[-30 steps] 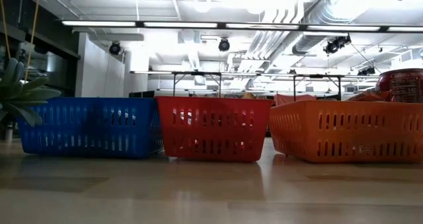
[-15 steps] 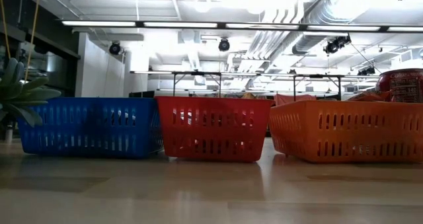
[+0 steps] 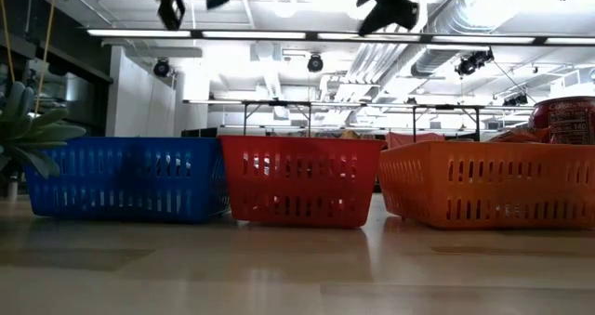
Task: Sort candy
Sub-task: Put the white candy pack into the blue bin
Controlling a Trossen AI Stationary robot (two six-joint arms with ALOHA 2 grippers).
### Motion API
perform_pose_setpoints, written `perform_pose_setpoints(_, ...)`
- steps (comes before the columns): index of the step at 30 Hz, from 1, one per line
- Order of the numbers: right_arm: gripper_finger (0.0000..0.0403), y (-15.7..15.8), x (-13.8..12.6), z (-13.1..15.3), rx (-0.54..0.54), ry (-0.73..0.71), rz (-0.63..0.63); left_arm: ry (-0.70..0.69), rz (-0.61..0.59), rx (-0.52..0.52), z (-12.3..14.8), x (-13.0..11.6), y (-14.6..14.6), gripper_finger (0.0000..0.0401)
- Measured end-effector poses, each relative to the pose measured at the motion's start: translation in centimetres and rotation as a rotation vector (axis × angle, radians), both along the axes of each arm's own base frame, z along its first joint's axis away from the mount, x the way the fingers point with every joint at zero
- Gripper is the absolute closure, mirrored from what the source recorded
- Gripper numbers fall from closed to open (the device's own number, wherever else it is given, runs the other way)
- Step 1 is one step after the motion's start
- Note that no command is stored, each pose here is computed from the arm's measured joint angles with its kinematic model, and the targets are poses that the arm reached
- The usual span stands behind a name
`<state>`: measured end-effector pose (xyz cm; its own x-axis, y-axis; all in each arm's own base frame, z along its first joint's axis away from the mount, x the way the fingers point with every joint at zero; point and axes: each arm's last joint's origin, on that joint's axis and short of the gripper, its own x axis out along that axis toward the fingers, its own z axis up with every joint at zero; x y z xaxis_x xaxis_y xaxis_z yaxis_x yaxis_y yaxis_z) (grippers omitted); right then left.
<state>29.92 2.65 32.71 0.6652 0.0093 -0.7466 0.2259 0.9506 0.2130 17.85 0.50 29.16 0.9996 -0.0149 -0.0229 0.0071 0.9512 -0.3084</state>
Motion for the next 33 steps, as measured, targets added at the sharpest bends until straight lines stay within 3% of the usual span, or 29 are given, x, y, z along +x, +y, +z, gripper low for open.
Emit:
perform_pose_setpoints(5, 0.0172, 1.6, -0.7, -0.5, -0.007, 0.071, 0.056, 0.055, 0.007, -0.140, -3.2, -0.1, -1.2, 0.0400)
perform_pose_setpoints(13, 0.0172, 3.1, -1.8, -1.0, -0.081, 0.165, 0.081, 0.192, -0.053, -0.198, -5.4, 0.5, -4.5, 0.0400)
perform_pose_setpoints(21, 0.0172, 3.9, -3.1, -0.4, -0.067, 0.179, 0.090, 0.382, -0.124, -0.267, -8.5, 1.3, -8.8, 0.0401)
perform_pose_setpoints(25, 0.0172, 4.4, -4.3, 0.6, -0.037, 0.153, 0.081, 0.419, -0.160, -0.236, -8.4, 2.2, -10.7, 0.0401)
perform_pose_setpoints(33, 0.0172, 5.0, -7.6, 2.9, -0.066, 0.055, -0.013, 0.558, -0.178, -0.025, -7.7, 4.5, -12.3, 0.0400)
